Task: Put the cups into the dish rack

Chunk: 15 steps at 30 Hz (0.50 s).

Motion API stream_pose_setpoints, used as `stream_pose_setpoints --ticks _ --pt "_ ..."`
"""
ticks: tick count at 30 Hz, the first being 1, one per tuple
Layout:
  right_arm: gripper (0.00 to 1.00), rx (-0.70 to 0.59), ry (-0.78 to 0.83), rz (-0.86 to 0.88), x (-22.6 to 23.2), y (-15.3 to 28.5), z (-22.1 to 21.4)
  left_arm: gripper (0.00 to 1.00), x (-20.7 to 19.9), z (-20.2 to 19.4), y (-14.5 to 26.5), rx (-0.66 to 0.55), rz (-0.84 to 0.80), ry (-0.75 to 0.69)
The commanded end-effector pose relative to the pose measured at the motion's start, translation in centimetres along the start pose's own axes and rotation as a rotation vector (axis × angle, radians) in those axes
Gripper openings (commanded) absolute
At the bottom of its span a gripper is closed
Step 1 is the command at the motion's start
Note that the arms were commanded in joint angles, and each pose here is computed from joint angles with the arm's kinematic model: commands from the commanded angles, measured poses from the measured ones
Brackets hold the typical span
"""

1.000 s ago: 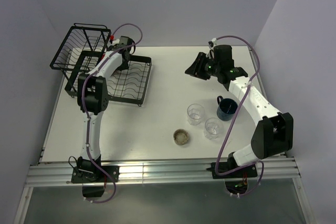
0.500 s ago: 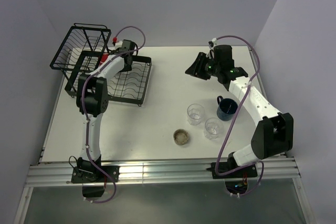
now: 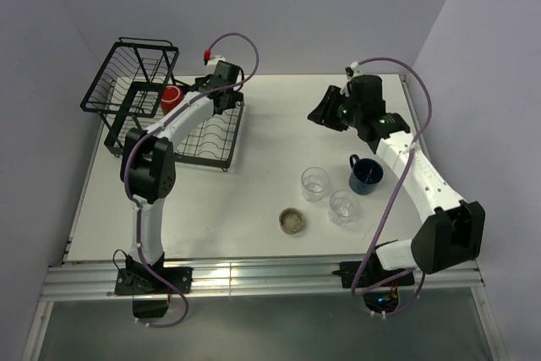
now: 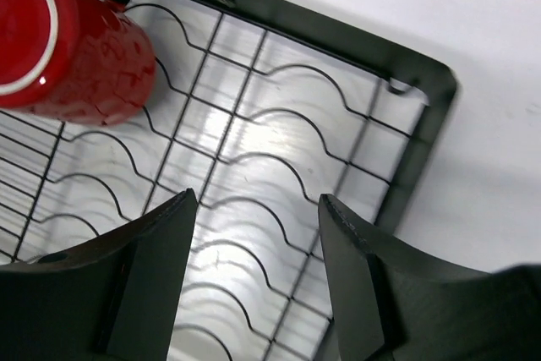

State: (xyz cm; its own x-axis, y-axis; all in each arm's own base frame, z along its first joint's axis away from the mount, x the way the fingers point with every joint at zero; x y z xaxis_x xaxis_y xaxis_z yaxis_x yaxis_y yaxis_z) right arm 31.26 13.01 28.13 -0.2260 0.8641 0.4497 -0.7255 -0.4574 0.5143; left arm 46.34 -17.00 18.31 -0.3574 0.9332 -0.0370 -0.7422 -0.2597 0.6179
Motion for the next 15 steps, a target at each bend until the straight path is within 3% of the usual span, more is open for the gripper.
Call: stream_pose_setpoints --ticks 1,8,15 --pt "0.45 -0.037 0.055 -0.079 0.1 2.4 -0.5 0.66 -1.0 2.6 5.2 -0.038 -0.132 0.101" --pt "0.45 0.007 0.128 -0.148 2.0 4.4 -5.2 0.75 -2.0 2.5 15.5 -0.007 -0.456 0.203" --pt "0.45 0.072 0.173 -0.185 3.6 4.0 -10.3 0.79 -0.9 1.8 21.6 -0.009 -0.627 0.220"
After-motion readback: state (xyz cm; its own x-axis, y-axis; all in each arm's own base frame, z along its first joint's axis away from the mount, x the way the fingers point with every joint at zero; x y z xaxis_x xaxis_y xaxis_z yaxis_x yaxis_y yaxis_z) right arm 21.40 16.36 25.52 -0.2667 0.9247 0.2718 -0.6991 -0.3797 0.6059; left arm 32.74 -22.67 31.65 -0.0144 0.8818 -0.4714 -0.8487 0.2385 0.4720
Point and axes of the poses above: each gripper's point midway between its finger pads, its own y axis back along the fingers, its own x axis along the line the jaws close on, z = x × y, the point moved 8 cm from there along y, back along the fingers, and after that the axes turned 10 degrees about y, right-handed, at the moved point
